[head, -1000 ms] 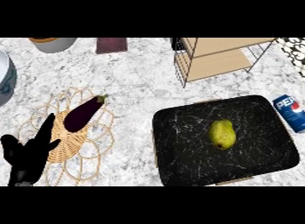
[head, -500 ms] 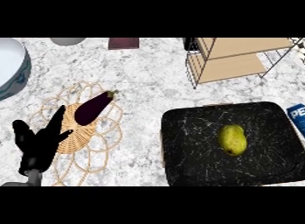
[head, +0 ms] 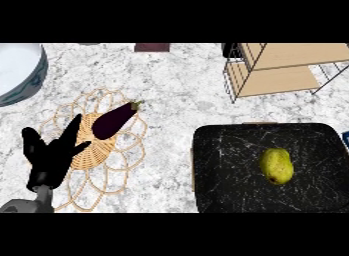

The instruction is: Pick the pear from the tray and place it in the tiered shelf

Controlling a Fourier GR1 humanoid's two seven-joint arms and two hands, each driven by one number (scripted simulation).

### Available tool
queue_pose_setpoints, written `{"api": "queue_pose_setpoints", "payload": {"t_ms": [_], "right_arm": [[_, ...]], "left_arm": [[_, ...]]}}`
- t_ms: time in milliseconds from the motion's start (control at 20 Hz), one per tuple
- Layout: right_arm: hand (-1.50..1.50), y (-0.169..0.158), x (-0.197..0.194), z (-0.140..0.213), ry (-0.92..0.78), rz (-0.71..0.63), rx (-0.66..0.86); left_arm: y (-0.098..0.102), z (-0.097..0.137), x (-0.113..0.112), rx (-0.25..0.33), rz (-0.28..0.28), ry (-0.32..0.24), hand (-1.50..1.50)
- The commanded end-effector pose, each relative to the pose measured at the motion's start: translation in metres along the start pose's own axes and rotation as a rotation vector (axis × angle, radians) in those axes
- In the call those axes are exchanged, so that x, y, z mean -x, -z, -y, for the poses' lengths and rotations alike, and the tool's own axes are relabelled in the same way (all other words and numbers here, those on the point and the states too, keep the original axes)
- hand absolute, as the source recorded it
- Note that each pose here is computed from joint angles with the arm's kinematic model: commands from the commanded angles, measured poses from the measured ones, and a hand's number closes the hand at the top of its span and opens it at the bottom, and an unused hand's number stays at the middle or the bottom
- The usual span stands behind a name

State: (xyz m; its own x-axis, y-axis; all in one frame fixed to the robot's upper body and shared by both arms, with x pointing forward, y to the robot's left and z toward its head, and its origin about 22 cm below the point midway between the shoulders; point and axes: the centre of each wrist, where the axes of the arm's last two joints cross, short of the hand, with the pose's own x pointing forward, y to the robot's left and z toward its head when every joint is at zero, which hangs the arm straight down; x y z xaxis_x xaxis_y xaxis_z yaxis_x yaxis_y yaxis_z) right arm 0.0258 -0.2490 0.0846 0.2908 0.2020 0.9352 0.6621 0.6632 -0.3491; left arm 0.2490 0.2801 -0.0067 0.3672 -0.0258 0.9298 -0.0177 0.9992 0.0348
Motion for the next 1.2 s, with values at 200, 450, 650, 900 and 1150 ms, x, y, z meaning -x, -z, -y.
{"api": "queue_pose_setpoints", "payload": {"t_ms": [200,450,650,900,1150], "right_arm": [[-1.5,0.002,-0.022,0.007,-0.137,-0.073,0.137],[-1.5,0.01,-0.021,0.001,-0.16,-0.169,0.097],[-1.5,0.025,-0.02,-0.003,-0.226,-0.204,0.068],[-1.5,0.034,-0.022,-0.019,-0.275,-0.284,0.041],[-1.5,0.044,-0.029,-0.044,-0.309,-0.31,0.075]], "left_arm": [[0.009,0.001,-0.006,-0.017,-0.025,0.015,0.0],[0.015,0.005,-0.008,-0.007,-0.05,0.023,0.0],[0.009,0.001,-0.005,0.002,-0.025,0.043,0.0],[0.012,0.012,0.009,0.001,-0.056,0.024,0.0],[0.016,0.003,0.006,-0.022,-0.075,0.025,0.0]]}}
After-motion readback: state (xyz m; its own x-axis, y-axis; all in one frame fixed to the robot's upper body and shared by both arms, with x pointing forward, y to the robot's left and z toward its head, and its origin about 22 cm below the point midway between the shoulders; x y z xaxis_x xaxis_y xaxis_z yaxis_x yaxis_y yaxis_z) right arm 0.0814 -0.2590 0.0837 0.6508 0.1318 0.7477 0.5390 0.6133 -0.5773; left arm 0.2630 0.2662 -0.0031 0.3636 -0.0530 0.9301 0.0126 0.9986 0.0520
